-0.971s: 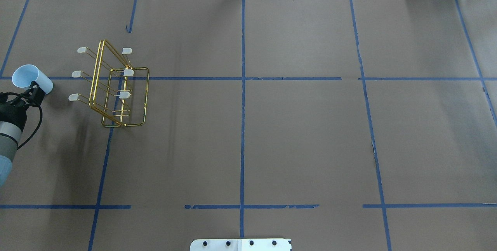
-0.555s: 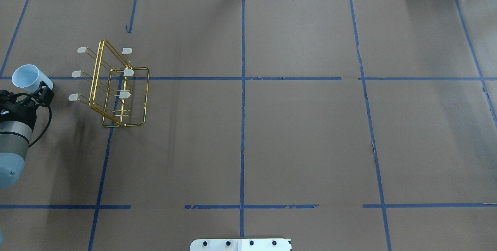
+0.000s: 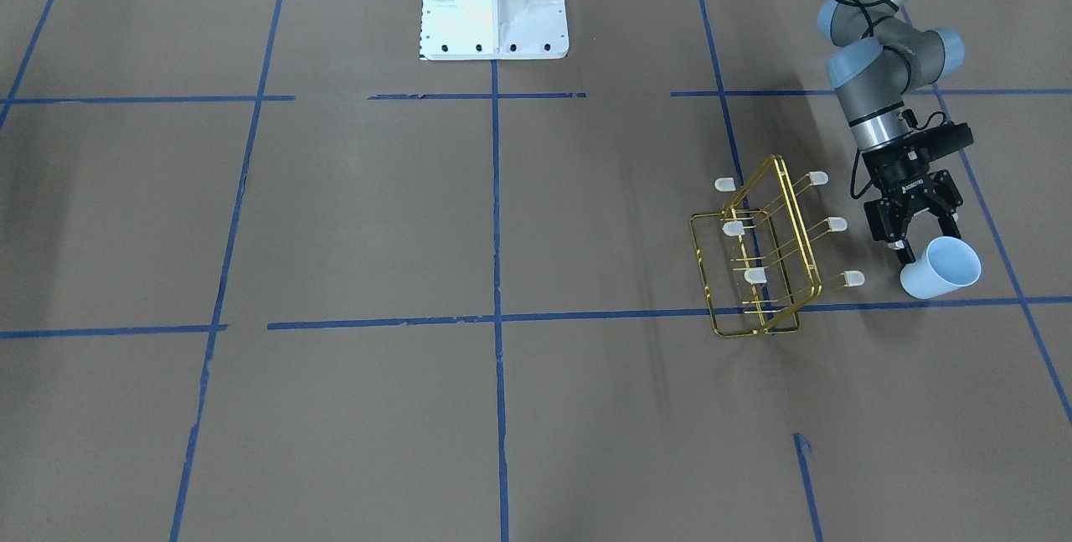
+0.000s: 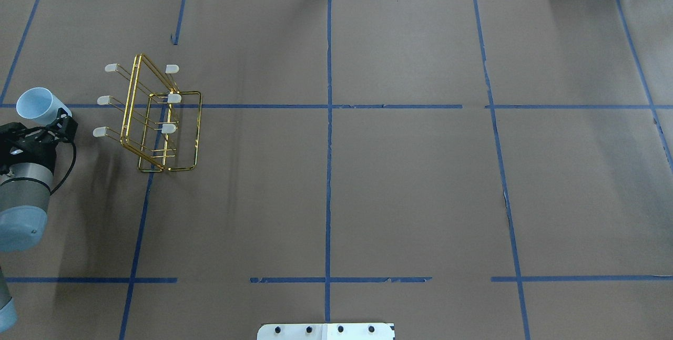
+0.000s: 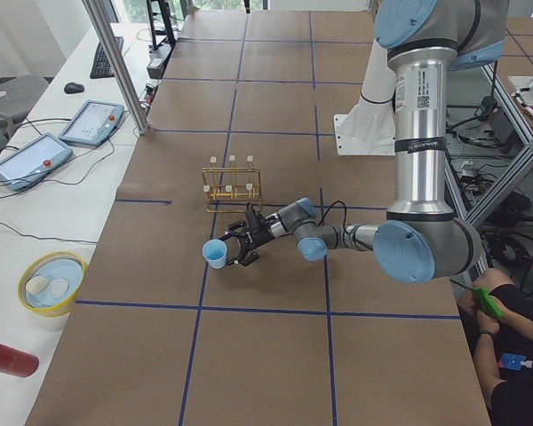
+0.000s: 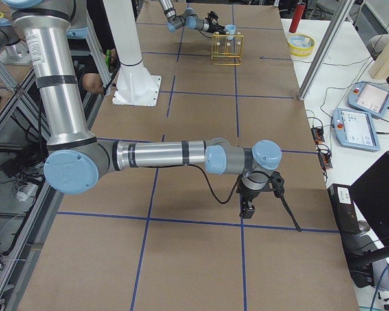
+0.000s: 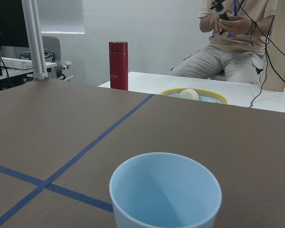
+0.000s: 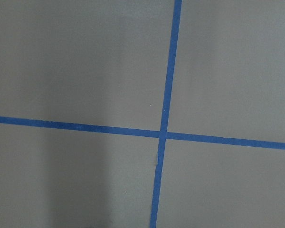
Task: Hang cup on cup holder
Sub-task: 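Lift the light blue cup with the left gripper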
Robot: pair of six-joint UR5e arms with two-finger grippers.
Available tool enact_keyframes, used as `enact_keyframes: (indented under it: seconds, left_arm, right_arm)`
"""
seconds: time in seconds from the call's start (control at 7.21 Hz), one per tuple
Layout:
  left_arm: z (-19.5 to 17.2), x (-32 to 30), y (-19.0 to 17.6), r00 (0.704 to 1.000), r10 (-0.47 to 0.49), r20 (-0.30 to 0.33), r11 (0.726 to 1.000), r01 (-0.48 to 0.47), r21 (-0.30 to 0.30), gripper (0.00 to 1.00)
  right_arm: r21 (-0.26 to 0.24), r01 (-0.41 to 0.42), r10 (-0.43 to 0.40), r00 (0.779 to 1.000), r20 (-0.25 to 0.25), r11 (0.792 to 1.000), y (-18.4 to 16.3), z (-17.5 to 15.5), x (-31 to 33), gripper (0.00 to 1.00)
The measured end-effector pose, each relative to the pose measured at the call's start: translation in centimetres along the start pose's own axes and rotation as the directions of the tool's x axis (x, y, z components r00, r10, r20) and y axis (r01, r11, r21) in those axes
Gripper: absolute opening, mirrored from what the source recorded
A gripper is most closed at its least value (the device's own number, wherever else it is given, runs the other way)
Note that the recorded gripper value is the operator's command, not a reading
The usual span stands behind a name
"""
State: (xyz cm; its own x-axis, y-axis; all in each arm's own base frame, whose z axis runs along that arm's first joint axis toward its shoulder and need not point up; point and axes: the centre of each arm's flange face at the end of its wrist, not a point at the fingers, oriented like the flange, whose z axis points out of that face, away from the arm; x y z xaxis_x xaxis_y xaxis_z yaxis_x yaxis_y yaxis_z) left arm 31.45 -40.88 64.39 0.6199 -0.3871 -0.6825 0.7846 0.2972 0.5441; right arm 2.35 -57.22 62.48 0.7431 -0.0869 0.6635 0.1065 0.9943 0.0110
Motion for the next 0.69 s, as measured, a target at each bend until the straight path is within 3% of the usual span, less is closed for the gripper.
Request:
enact_keyframes:
  seconds: [0.69]
  left_arm:
    - [0.8, -0.3, 1.9, 1.0, 0.007, 0.012, 1.0, -0.007, 0.002, 1.0]
  right_arm:
    - [0.0, 0.0, 0.0, 1.0, 0.0, 1.0, 0.0, 0.0, 0.0, 1.0]
